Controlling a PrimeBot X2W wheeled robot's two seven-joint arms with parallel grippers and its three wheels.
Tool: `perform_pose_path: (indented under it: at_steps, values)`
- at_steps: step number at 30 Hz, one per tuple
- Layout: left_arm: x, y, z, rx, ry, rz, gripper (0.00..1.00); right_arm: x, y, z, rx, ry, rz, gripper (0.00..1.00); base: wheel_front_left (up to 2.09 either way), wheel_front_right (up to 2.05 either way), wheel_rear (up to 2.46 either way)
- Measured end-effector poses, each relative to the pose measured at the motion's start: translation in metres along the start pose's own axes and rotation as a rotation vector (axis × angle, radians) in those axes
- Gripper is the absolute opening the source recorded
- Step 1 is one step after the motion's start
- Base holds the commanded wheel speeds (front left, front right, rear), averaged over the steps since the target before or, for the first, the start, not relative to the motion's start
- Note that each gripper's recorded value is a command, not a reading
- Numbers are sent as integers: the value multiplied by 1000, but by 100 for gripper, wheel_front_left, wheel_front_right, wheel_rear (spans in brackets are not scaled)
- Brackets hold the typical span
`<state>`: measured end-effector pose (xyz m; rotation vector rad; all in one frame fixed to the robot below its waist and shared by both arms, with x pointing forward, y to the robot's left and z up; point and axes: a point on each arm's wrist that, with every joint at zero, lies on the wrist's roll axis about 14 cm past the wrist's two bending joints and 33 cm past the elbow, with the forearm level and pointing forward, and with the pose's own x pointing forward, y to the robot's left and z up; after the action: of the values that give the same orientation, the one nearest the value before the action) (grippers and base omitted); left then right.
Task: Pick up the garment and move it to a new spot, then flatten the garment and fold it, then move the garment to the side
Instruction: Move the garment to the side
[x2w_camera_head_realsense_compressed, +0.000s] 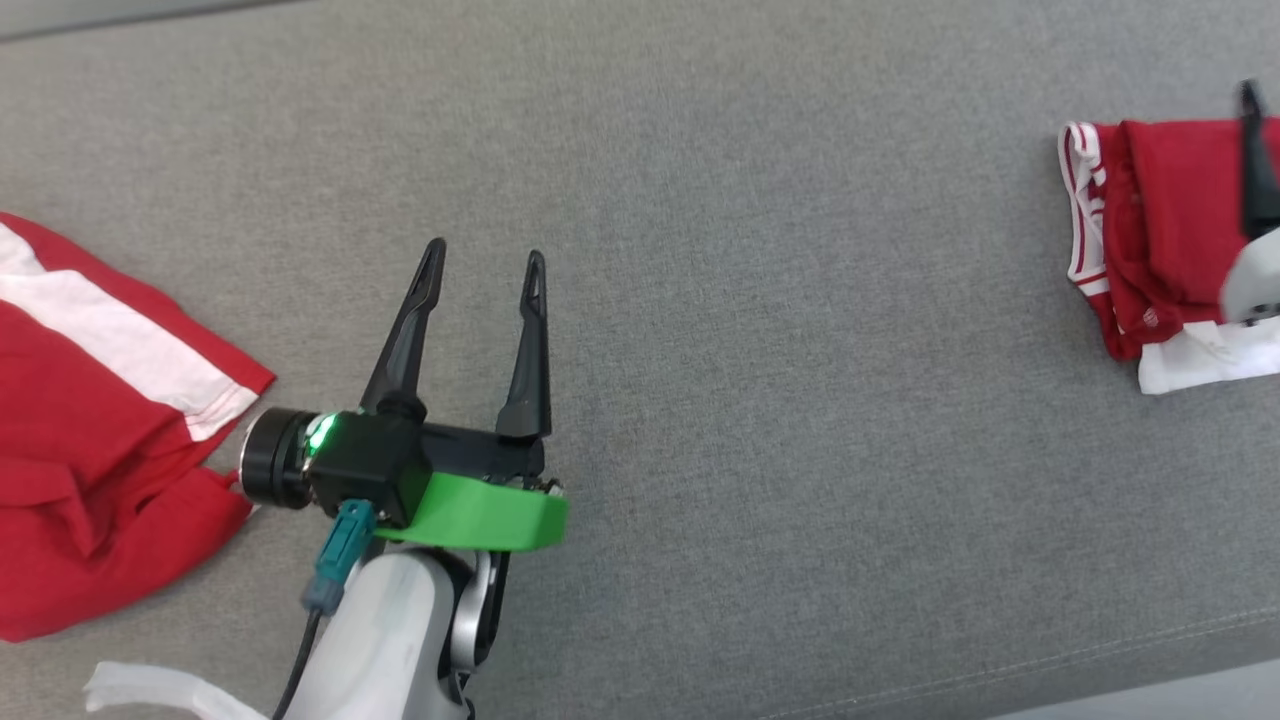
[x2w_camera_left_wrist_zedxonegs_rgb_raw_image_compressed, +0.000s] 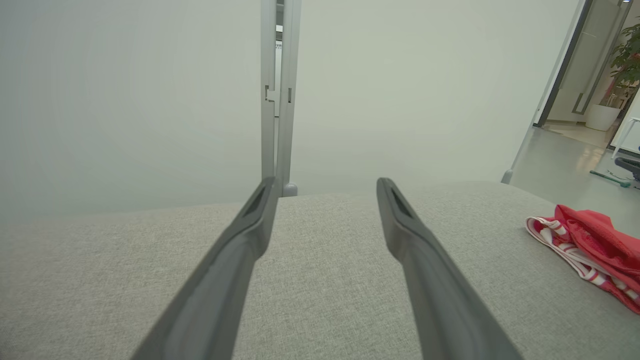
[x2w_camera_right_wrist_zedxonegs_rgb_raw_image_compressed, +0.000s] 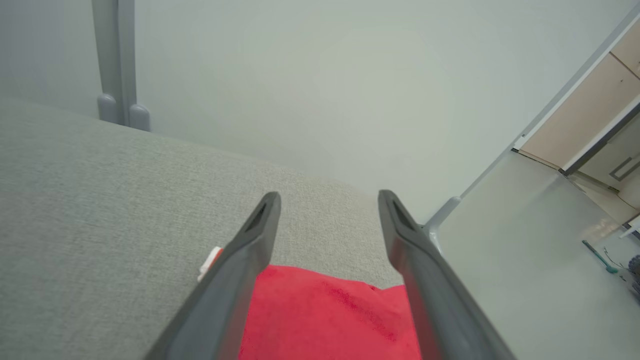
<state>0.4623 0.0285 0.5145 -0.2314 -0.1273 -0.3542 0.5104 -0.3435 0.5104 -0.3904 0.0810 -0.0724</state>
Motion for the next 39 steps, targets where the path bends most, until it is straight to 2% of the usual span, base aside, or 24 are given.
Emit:
perform_pose_path:
  at_steps: [6, 13, 16, 23, 28, 39]
  values:
    - [-25, 11, 29, 24, -45, 62, 100, -23, 56, 54, 157, -176, 96, 100, 0, 0, 0]
    - [-63, 31, 42, 48, -46, 155, 100, -64, 111, 87, 383, -282, 174, 100, 0, 0, 0]
    - [-80, 38, 40, 52, -30, 188, 100, -78, 122, 91, 428, -300, 186, 100, 0, 0, 0]
    - [-110, 50, 36, 59, -3, 251, 100, -105, 153, 89, 511, -285, 211, 100, 0, 0, 0]
    - [-124, 55, 36, 63, 4, 280, 100, -118, 169, 88, 524, -273, 232, 100, 0, 0, 0]
    - [-130, 60, 40, 67, -6, 299, 100, -128, 178, 93, 528, -282, 247, 100, 0, 0, 0]
